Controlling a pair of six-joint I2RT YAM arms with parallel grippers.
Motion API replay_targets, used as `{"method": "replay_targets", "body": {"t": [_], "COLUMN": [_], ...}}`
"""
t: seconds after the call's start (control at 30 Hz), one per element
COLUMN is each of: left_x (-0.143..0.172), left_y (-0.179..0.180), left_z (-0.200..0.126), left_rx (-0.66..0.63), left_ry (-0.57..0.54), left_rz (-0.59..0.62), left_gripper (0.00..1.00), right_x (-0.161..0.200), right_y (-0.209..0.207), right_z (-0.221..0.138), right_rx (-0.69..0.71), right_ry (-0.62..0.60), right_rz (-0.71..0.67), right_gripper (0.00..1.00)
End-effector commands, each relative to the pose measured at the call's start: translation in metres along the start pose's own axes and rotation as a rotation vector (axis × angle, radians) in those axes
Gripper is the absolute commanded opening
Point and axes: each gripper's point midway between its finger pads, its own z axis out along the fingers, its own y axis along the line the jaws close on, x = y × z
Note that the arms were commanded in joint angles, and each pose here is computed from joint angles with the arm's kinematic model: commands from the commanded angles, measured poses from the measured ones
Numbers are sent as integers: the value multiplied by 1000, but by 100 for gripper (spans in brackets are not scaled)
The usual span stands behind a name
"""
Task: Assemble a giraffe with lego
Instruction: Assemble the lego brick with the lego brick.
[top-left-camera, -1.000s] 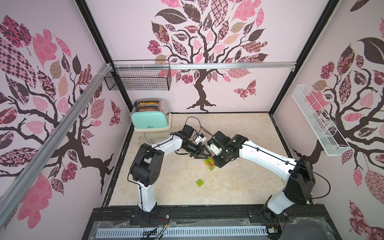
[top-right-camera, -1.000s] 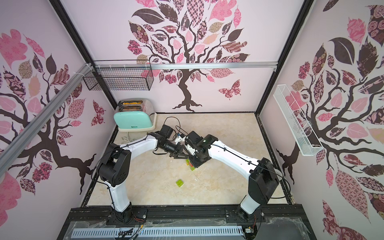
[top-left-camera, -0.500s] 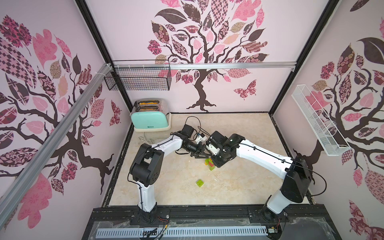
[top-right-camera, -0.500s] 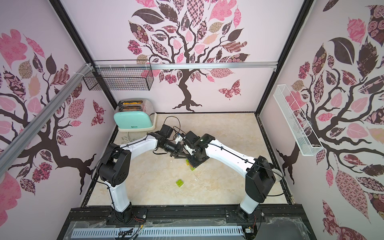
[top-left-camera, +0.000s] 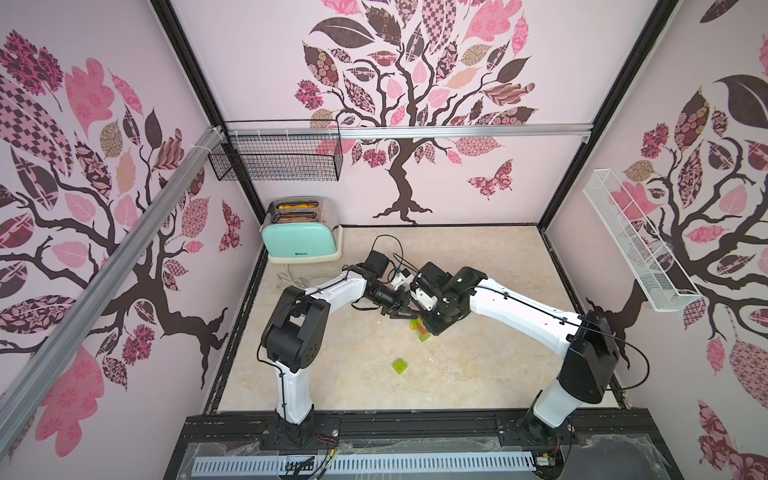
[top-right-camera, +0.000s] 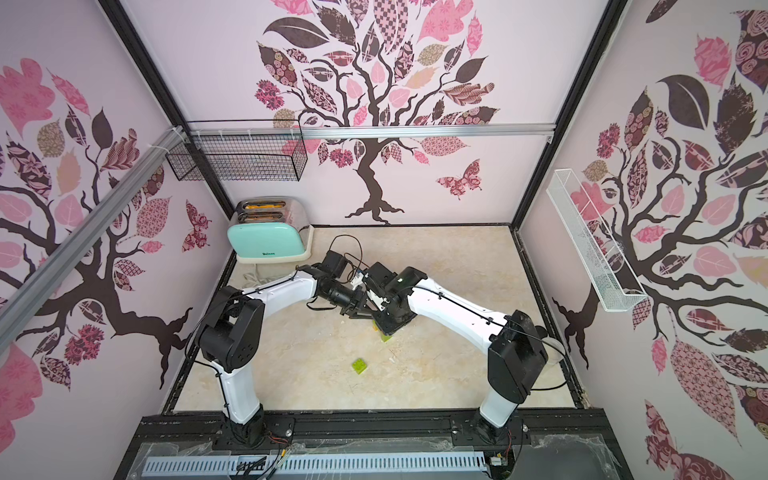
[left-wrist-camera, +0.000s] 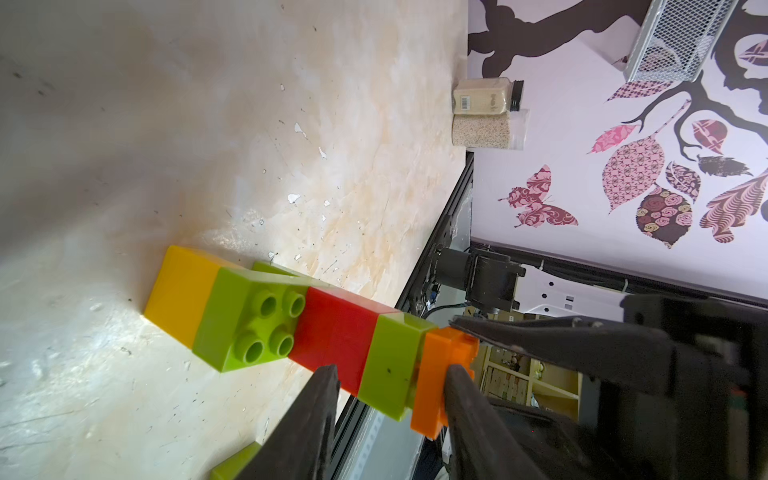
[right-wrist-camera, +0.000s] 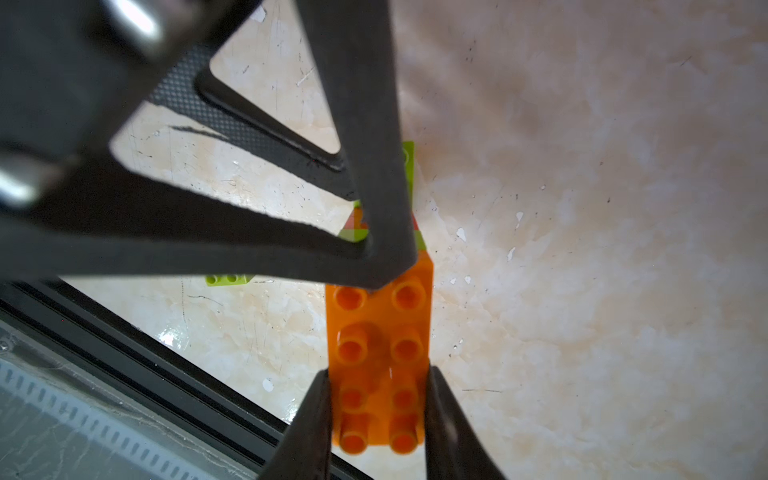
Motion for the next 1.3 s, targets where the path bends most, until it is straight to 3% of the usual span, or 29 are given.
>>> {"method": "replay_targets", "body": {"t": [0.0, 0.23, 0.93, 1.1, 1.27], "left_x": [8, 14, 23, 20, 9], "left_y": [17, 31, 55, 49, 29], "left_z": [6, 8, 14, 11, 0], "left_rx": [-49, -89, -142, -141, -139], "left_ry": [24, 30, 46, 36, 11], "left_rz": [-17, -28, -56, -43, 0], "left_gripper": [45, 42, 36, 37, 47], "right_x": [-7, -4, 3, -6, -13], "right_y": [0, -1, -2, 0, -1], "right_z": [-3, 1, 26, 5, -38], "right_rx": [19, 23, 23, 9, 7], "right_ry": [-1, 7, 14, -36, -121], "right_rz": [-2, 8, 21, 31, 39], "right_gripper": [15, 16, 33, 40, 52]}}
